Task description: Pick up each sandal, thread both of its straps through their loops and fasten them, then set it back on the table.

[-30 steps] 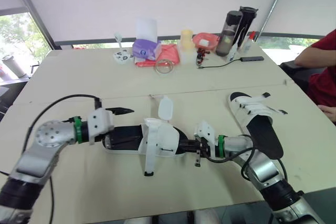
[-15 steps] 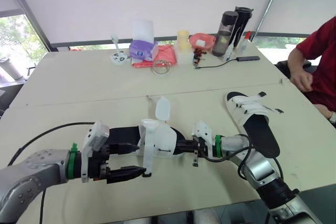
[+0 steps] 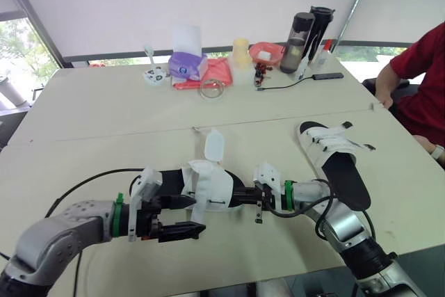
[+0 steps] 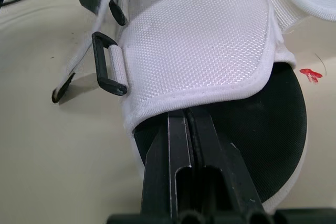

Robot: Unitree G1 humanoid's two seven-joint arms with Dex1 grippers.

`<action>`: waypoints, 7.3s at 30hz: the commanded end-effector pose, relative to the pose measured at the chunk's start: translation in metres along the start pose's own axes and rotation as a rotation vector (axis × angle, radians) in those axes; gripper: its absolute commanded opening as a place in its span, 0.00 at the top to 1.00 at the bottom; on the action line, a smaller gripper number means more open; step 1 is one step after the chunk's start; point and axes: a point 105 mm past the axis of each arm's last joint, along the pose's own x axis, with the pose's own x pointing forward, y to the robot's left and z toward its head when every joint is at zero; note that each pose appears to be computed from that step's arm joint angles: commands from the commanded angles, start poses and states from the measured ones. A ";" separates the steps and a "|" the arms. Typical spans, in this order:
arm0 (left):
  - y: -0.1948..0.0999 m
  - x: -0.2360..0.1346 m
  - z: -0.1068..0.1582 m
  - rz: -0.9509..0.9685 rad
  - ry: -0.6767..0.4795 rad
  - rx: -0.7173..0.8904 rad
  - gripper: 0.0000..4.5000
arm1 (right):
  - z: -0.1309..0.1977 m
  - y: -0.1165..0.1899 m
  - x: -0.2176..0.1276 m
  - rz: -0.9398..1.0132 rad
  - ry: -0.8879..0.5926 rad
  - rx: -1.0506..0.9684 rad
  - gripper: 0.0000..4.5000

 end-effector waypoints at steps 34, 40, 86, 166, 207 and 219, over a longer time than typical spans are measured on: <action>0.012 0.014 -0.011 -0.154 0.042 -0.082 0.44 | -0.037 -0.011 -0.007 -0.092 0.140 0.078 1.00; 0.018 0.017 -0.002 -0.128 -0.006 -0.081 0.99 | -0.037 -0.011 -0.006 -0.092 0.140 0.078 1.00; 0.059 -0.001 0.087 -0.300 -0.008 -0.104 0.99 | -0.044 -0.008 0.000 -0.083 0.165 0.078 1.00; 0.046 -0.030 -0.027 0.088 0.110 0.095 0.01 | -0.046 -0.015 0.018 -0.052 0.157 0.054 1.00; -0.011 -0.047 -0.079 -0.113 0.319 -0.163 0.99 | -0.049 -0.008 0.026 -0.029 0.159 0.064 1.00; -0.022 -0.042 -0.082 -0.167 0.317 -0.161 0.99 | -0.051 -0.007 0.029 -0.022 0.166 0.067 1.00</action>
